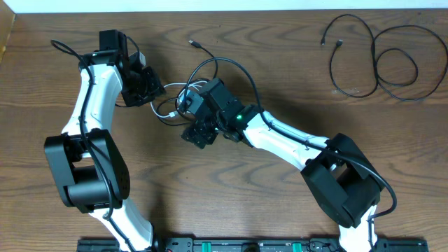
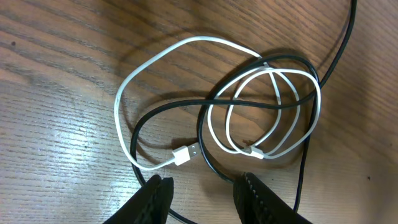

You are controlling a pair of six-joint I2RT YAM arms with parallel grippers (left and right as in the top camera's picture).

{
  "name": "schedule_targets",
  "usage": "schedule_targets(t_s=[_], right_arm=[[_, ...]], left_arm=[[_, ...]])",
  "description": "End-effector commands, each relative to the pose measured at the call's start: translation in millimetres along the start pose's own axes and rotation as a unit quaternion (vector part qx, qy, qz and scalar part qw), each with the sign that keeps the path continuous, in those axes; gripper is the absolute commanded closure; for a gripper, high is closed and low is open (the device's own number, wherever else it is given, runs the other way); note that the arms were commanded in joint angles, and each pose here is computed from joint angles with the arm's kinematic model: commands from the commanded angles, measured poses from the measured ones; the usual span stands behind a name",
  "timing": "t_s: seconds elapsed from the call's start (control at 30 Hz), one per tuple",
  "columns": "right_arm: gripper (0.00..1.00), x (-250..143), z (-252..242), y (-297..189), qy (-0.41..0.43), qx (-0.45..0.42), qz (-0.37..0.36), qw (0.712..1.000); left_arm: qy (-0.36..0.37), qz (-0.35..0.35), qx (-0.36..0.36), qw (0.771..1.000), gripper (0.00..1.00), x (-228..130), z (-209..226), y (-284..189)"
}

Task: Untangle cables
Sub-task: 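Move the right gripper left to the white cable bundle held by left gripper, then grasp the black cable at the bundle and pull it up-right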

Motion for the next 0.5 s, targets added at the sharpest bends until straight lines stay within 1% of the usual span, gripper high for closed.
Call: schedule_targets(t_s=[0.0, 0.03, 0.1, 0.13, 0.17, 0.23, 0.27, 0.3, 0.33, 0.47], right_arm=[[0.21, -12, -3, 9, -0.047, -0.009, 0.021, 0.999], [0.22, -15, -3, 12, -0.061, -0.007, 0.027, 0.998], [0.21, -25, -5, 21, -0.059, -0.004, 0.038, 0.998], [0.25, -27, -6, 24, -0.058, -0.004, 0.041, 0.997], [0.32, -31, -6, 28, -0.056, -0.003, 0.045, 0.997], [0.55, -34, -8, 30, -0.054, -0.002, 0.049, 0.997], [0.77, -35, -9, 30, -0.053, -0.003, 0.050, 0.997], [0.93, -35, -9, 30, -0.053, -0.004, 0.051, 0.997], [0.99, -35, -9, 30, -0.053, -0.004, 0.051, 0.997], [0.99, -16, -3, 14, -0.061, 0.002, 0.024, 0.998]], left_arm=[[0.002, 0.007, 0.009, 1.000, 0.61, -2, 4, 6], [0.002, 0.007, 0.009, 1.000, 0.60, -2, 4, 6], [0.002, 0.007, 0.009, 1.000, 0.60, -2, 4, 6], [0.002, 0.007, 0.009, 1.000, 0.61, -2, 4, 6], [0.002, 0.007, 0.009, 1.000, 0.60, -2, 4, 6], [0.002, 0.007, 0.009, 1.000, 0.60, -2, 4, 6], [0.002, 0.007, 0.009, 1.000, 0.60, -2, 4, 6], [0.002, 0.007, 0.009, 1.000, 0.60, -2, 4, 6], [0.002, 0.007, 0.009, 1.000, 0.60, -2, 4, 6], [0.002, 0.007, 0.009, 1.000, 0.60, -2, 4, 6]])
Point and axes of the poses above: each gripper's point midway between its finger pads, its own y axis out along the fingers, its own z axis along the line the jaws close on, x = y × z, the point moved 5 cm from there along -y, back along the fingers, and after that the axes turned 3 degrees about -y, right-handed, at the moved point
